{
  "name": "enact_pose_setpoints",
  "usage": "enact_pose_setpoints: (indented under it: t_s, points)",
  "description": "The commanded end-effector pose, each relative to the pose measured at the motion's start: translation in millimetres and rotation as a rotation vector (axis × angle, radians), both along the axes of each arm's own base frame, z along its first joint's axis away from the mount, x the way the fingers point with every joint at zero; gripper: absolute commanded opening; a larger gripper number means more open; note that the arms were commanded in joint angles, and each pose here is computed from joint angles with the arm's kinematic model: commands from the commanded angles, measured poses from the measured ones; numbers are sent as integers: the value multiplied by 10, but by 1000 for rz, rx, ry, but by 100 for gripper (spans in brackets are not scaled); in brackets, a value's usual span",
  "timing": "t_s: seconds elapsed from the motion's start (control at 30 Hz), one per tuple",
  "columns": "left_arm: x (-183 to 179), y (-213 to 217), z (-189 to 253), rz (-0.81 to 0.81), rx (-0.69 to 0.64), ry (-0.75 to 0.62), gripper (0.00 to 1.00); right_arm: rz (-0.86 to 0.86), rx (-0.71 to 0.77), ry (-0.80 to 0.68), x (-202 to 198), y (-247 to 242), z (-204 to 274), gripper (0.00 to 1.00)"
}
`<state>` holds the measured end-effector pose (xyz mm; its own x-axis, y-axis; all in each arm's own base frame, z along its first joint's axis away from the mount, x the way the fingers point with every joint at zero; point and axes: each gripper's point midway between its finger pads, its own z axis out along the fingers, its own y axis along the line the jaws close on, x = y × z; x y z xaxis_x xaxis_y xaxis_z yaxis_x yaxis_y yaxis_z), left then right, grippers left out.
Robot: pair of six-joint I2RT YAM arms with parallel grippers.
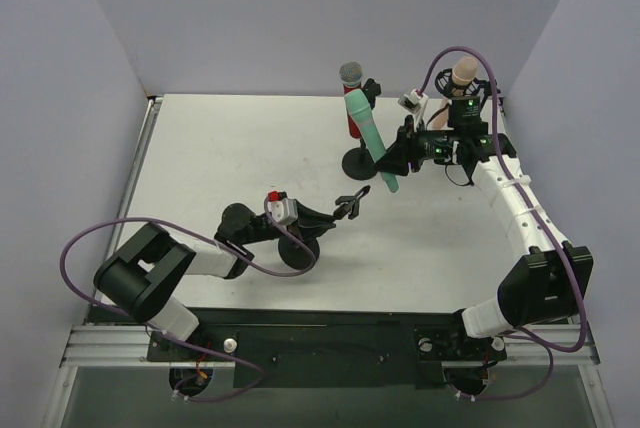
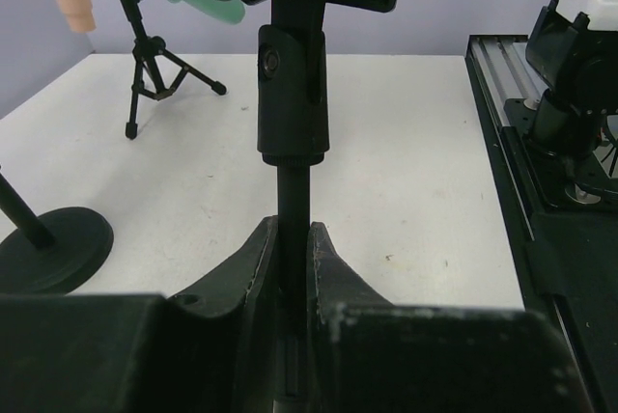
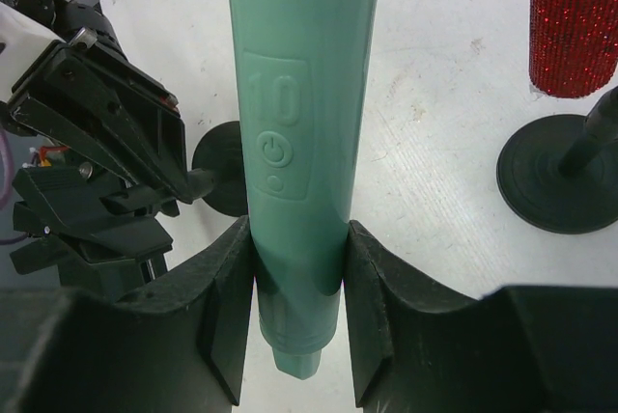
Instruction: Attach the microphones to the stand
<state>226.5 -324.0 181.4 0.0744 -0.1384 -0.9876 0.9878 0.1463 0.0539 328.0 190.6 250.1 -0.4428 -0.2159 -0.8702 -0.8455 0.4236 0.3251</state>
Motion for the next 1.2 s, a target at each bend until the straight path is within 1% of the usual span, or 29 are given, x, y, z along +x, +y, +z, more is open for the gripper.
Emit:
enact_pose_setpoints:
  t_s: [0.0, 0.13, 0.2, 0.23, 0.3, 0.33, 0.5, 0.63, 0.67, 0.7, 0.73, 0.77, 0.87, 0.9, 0.93, 0.97, 1.0, 1.03, 1.17]
  points:
    - [-43, 113, 471, 38, -160, -207, 0, 50, 51, -64, -66, 88, 207, 0]
    - [-33, 152, 511, 63, -180, -175, 0, 57, 50, -58, -84, 112, 185, 0]
    - [-37, 209, 514, 91, -189, -155, 7, 61, 50, -61, -96, 120, 193, 0]
    - [-26, 236, 512, 109, -192, -149, 12, 60, 49, -59, -92, 120, 187, 0]
    - [-46, 317, 437, 150, -181, -126, 16, 65, 49, -61, -100, 134, 182, 0]
    - [-36, 354, 476, 174, -190, -129, 19, 68, 48, -56, -101, 144, 166, 0]
    - [-29, 421, 353, 220, -130, -112, 24, 89, 37, -49, -134, 209, 124, 0]
    - [-11, 521, 432, 279, -142, -124, 30, 99, 28, -48, -157, 224, 109, 0]
    - [-8, 533, 402, 287, -128, -114, 31, 98, 29, -48, -156, 221, 114, 0]
    - [0, 571, 457, 309, -136, -124, 37, 102, 28, -46, -159, 230, 102, 0]
    - [18, 582, 368, 321, -100, -102, 40, 102, 26, -46, -159, 228, 99, 0]
    - [13, 617, 430, 338, -107, -108, 48, 106, 27, -44, -169, 234, 98, 0]
    - [14, 672, 368, 373, -62, -100, 51, 108, 24, -43, -169, 241, 87, 0]
    - [-1, 696, 447, 386, -76, -113, 51, 112, 23, -44, -177, 250, 88, 0]
    - [-13, 701, 393, 387, -56, -101, 51, 116, 23, -45, -179, 256, 84, 0]
    - [-28, 709, 450, 394, -67, -108, 52, 116, 19, -44, -184, 256, 80, 0]
    - [-27, 716, 398, 402, -46, -88, 52, 118, 19, -40, -192, 260, 76, 0]
    - [-36, 719, 434, 413, -52, -84, 52, 120, 18, -42, -195, 265, 80, 0]
    - [-81, 680, 288, 459, 17, -29, 52, 119, 16, -39, -191, 260, 66, 0]
